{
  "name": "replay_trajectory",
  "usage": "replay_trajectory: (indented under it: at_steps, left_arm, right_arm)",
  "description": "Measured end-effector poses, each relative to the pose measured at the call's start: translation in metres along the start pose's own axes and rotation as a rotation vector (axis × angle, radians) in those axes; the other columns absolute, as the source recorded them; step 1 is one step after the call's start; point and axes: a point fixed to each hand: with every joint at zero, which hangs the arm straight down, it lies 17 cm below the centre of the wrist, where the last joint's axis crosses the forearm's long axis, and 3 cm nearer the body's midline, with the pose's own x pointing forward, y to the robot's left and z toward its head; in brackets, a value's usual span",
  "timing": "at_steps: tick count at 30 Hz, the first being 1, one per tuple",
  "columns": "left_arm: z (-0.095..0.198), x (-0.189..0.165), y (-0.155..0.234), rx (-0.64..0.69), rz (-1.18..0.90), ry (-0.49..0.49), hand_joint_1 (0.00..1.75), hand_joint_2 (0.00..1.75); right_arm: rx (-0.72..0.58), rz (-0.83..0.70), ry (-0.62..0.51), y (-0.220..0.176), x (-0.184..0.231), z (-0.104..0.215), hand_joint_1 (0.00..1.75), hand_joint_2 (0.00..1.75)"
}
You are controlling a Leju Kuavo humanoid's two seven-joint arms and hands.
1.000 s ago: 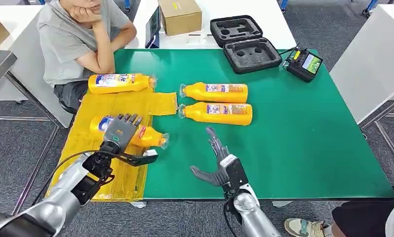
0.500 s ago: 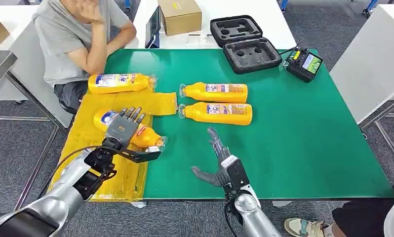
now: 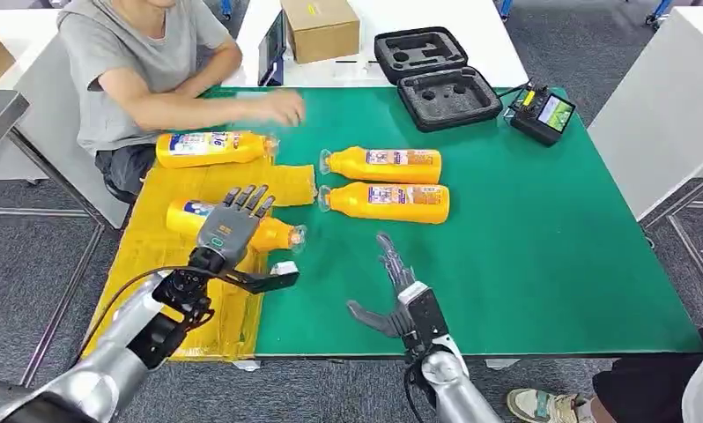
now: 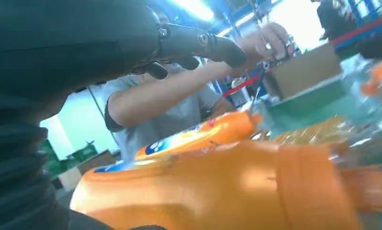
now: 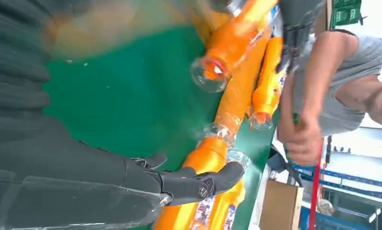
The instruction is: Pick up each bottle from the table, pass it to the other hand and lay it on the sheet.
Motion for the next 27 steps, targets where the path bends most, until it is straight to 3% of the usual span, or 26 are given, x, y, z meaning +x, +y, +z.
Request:
replay_trajectory:
  at_steps: [8, 17, 23, 27]
  left_arm:
    - [0.037, 0.008, 0.035, 0.097, 0.014, -0.007, 0.00, 1.75]
    - [0.086, 0.011, 0.043, 0.130, -0.015, 0.018, 0.00, 1.75]
    - [0.093, 0.011, 0.057, 0.169, -0.006, 0.005, 0.00, 1.75]
    - [0.094, 0.018, 0.074, 0.242, 0.114, -0.065, 0.00, 1.75]
  right_arm:
    - [-0.011, 0.009, 0.006, -0.008, -0.003, 0.001, 0.00, 1.75]
    - [-0.003, 0.023, 0.011, -0.008, -0.006, 0.005, 0.00, 1.75]
    - [-0.005, 0.024, 0.011, -0.009, -0.006, 0.005, 0.00, 1.75]
    - [-0.004, 0.026, 0.009, -0.008, -0.005, 0.007, 0.00, 1.75]
